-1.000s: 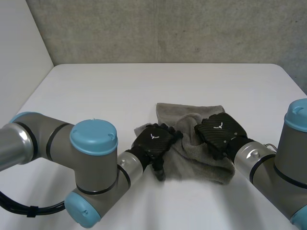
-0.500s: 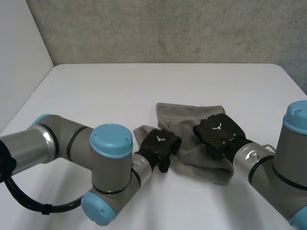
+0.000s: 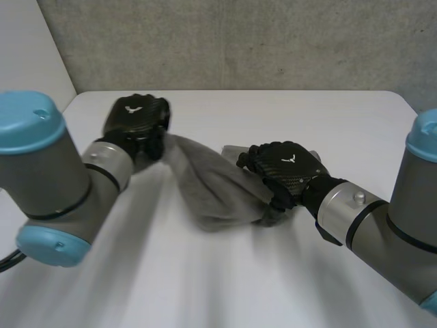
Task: Fold the towel.
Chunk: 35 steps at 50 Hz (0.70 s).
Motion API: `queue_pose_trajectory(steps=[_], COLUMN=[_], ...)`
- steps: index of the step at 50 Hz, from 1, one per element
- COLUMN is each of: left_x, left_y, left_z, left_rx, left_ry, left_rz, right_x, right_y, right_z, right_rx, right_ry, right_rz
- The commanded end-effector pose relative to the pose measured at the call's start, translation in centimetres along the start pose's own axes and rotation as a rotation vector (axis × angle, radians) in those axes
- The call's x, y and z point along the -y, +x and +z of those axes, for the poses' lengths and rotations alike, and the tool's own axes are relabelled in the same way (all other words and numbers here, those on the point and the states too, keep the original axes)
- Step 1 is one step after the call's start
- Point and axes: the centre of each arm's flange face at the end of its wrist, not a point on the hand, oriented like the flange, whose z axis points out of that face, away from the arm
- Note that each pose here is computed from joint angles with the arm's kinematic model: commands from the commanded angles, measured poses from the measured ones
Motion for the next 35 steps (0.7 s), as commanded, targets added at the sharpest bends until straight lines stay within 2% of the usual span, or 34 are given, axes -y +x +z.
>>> queue_pose_trajectory(steps=[1,9,17,28,35], left_x=[-2.5,-5.1,-6.1,-6.3,-5.6], left_y=[-3.2,-3.5,-4.6,-4.9,-5.0], left_z=[0.5,0.1,0.7,1.0,1.4], left_rx=[0.062,0.039,0.064,0.071,0.071], left_ry=[-0.083,-0.159,-0.186,-0.184,-0.162], left_rz=[-0.007,-0.016,-0.022,-0.025,-0.024], right_x=[-0.7,-3.4,-5.4,-7.8,-6.9], right_y=[2.0,3.6,6.1,6.7,6.6], right_z=[0.8,2.6,6.0,9.3,9.6], right_rx=[-0.072,-0.099,-0.198,-0.178,-0.158], right_ry=[-0.046,-0.122,-0.148,-0.196,-0.217], right_rz=[-0.086,-0.142,-0.218,-0.242,-0.239])
